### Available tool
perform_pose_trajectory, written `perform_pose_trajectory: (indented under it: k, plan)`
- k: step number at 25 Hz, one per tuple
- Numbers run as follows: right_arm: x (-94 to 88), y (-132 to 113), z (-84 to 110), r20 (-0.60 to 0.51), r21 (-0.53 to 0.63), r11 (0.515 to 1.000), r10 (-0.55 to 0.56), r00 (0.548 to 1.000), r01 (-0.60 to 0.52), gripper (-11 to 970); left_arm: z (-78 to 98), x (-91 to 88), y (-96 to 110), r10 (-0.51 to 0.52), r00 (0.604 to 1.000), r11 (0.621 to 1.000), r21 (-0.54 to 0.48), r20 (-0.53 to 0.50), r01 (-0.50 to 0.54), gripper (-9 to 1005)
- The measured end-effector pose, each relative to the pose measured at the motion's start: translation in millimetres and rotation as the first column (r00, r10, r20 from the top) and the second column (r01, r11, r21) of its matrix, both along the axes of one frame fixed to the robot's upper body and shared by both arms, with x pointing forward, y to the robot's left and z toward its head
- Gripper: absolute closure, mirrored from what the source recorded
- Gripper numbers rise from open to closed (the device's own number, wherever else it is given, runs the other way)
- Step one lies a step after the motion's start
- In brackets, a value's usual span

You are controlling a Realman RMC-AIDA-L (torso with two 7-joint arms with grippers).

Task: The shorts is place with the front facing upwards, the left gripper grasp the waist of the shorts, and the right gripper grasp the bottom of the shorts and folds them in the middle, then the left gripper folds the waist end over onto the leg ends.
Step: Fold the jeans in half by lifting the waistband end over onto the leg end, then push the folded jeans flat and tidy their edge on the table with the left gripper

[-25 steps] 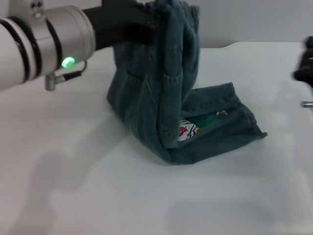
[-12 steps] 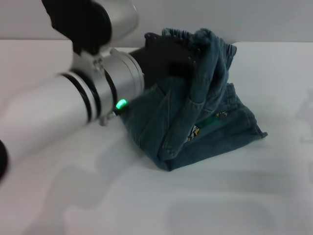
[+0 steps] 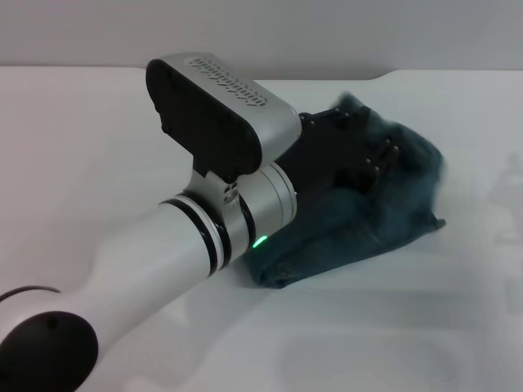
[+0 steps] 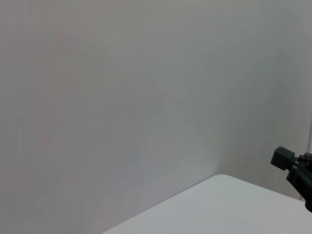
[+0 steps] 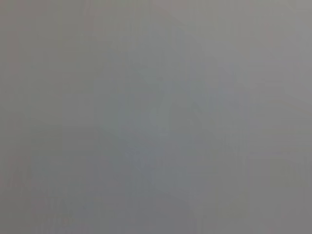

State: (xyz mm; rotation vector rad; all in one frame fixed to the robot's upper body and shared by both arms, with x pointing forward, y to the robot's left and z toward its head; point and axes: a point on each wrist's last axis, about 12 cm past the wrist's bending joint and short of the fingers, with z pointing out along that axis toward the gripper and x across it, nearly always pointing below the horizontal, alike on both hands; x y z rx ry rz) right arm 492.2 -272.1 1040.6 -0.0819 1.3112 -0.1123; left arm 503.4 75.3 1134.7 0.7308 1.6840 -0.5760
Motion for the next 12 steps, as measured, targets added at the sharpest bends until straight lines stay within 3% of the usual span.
perform_pose_trajectory:
  k: [6, 12]
  plan:
    - [-2.1, 0.4, -1.2, -0.005, 0.0, 1.0, 0.006, 1.0, -0.006, 960, -2.7, 0.8, -1.5, 0.005, 1.0, 1.0, -0.005, 0.004, -0.005, 573]
    - [-5.0, 0.3, -2.2, -0.004, -0.003, 1.0, 0.009, 1.0, -0.009, 960, -9.0, 2.1, 5.0, 0.074, 0.995, 0.996, -0.05, 0.07, -0.07, 288]
